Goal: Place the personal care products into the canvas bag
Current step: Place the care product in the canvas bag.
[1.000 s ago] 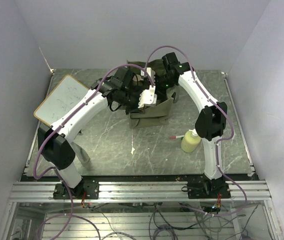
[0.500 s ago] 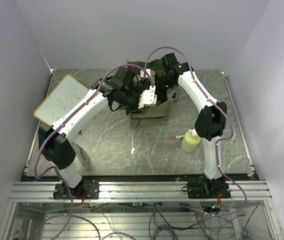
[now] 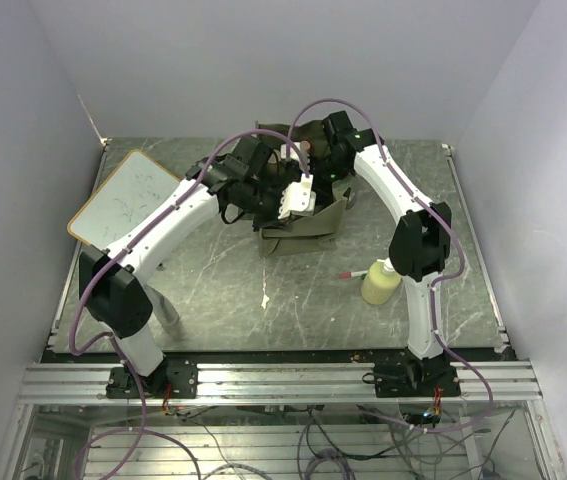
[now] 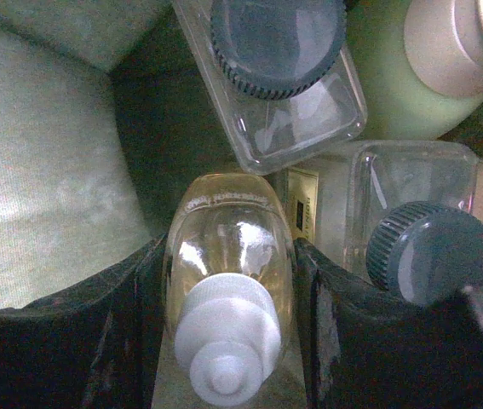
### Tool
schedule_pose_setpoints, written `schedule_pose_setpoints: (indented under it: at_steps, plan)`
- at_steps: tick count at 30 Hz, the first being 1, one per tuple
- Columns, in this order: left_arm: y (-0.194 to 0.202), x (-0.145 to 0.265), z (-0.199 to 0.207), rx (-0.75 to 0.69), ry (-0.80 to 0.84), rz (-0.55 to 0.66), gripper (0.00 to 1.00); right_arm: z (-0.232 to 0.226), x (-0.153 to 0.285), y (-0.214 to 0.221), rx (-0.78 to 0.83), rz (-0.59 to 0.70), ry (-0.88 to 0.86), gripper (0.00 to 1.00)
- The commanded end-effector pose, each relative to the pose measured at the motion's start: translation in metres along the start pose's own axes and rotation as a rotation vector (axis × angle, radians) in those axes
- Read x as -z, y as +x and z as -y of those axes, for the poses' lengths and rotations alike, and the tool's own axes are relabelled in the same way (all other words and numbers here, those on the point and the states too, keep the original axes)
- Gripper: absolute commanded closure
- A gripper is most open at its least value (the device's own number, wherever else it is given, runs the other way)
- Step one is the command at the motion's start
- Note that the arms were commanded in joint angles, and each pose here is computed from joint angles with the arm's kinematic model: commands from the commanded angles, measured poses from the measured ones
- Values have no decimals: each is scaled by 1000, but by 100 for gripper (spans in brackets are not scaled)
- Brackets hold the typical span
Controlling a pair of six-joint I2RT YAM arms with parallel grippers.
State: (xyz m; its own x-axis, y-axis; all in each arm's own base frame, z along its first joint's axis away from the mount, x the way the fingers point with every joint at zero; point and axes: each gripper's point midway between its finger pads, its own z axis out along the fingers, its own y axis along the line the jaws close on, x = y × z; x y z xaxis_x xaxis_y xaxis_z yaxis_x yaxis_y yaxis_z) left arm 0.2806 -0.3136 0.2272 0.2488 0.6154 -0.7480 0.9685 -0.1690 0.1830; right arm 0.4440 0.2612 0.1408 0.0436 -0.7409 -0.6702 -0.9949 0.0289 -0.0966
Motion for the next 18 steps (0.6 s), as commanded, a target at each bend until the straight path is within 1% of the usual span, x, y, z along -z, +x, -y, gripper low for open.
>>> schedule_pose_setpoints:
  at_steps: [1,3,6,11,18]
  plan:
    - [-12,-8,14,7,67,62,90,8,-4,-4,8,25,28,53]
    - [-10,-9,15,10,70,57,90,8,-4,-4,2,26,30,51]
    - [-11,-10,14,15,67,60,90,9,-3,-4,-3,23,37,46]
    - [-12,-14,13,13,65,54,89,18,2,-9,-10,23,82,41]
    - [-13,-21,14,5,70,46,88,22,7,-8,-15,8,119,38]
